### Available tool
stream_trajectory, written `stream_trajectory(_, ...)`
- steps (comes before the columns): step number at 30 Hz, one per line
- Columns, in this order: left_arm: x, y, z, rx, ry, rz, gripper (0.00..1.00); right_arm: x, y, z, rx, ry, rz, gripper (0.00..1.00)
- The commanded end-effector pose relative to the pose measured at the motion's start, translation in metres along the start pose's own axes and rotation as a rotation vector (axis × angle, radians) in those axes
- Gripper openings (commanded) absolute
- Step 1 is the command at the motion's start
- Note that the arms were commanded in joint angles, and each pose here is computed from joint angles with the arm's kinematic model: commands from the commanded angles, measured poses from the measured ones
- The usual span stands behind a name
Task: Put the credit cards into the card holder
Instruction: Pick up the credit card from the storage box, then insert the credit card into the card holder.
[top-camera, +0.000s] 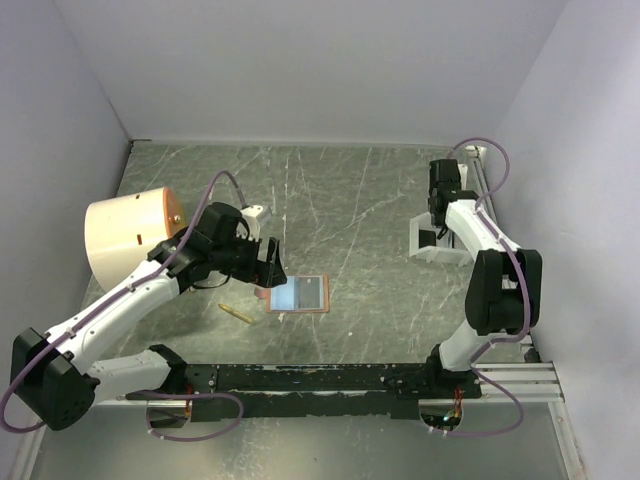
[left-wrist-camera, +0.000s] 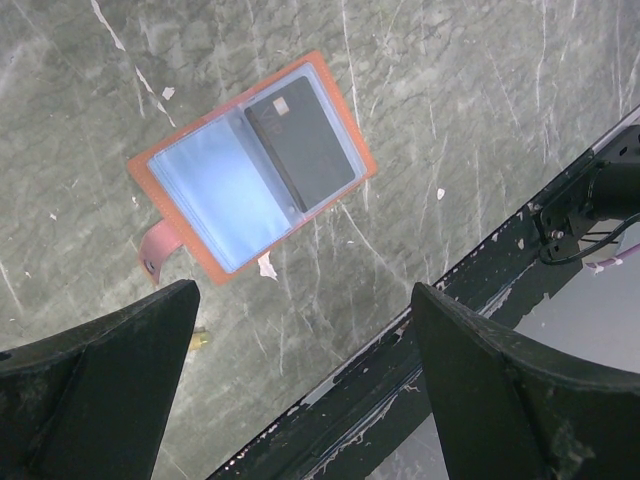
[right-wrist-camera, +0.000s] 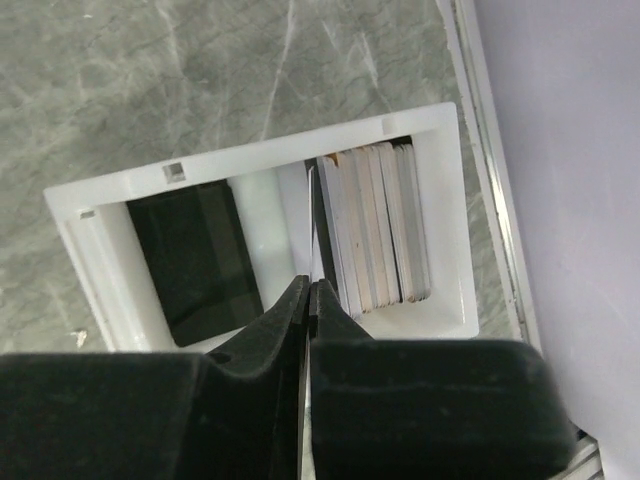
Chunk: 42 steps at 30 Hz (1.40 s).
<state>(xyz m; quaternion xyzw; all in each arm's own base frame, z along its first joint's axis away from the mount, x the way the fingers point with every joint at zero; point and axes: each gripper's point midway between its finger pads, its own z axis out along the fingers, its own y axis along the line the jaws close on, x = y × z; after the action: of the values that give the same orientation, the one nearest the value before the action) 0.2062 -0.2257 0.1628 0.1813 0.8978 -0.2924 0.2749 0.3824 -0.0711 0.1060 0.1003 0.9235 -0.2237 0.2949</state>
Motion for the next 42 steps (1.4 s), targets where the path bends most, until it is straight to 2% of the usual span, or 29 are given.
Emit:
stream_trajectory(1,0.005,0.002,0.004,0.001,0.020,0.008,0.98,-0.007,-0.001,-0.018,-0.048,0.002,0.079,0.00)
stream_trajectory(7,0.011,0.009,0.012,-0.025,0.048,-0.003,0.89,-0.021,-0.005,-0.049,-0.105,-0.037,0.171,0.00)
stream_trajectory(9,0.012,0.014,0.015,-0.053,0.061,-0.010,0.81,-0.028,-0.001,-0.063,-0.161,-0.066,0.201,0.00)
stream_trajectory(11,0.013,0.021,0.018,-0.090,0.076,-0.024,0.67,-0.036,0.005,-0.078,-0.231,-0.099,0.224,0.00)
stream_trajectory(14,0.016,0.030,0.023,-0.143,0.095,-0.050,0.38,-0.046,0.012,-0.100,-0.325,-0.143,0.257,0.00)
stream_trajectory(19,0.028,0.045,0.035,-0.218,0.147,-0.116,0.08,-0.049,0.048,-0.141,-0.591,-0.176,0.297,0.00)
stream_trajectory(28,0.044,0.073,0.056,-0.314,0.181,-0.296,0.07,-0.035,0.092,-0.205,-0.975,-0.227,0.361,0.00)
stream_trajectory(34,0.066,0.091,0.069,-0.319,0.221,-0.379,0.07,-0.002,0.131,-0.224,-1.065,-0.168,0.293,0.00)
stream_trajectory(42,0.085,0.088,0.084,-0.264,0.260,-0.415,0.07,0.037,0.188,-0.258,-1.224,-0.112,0.236,0.00)
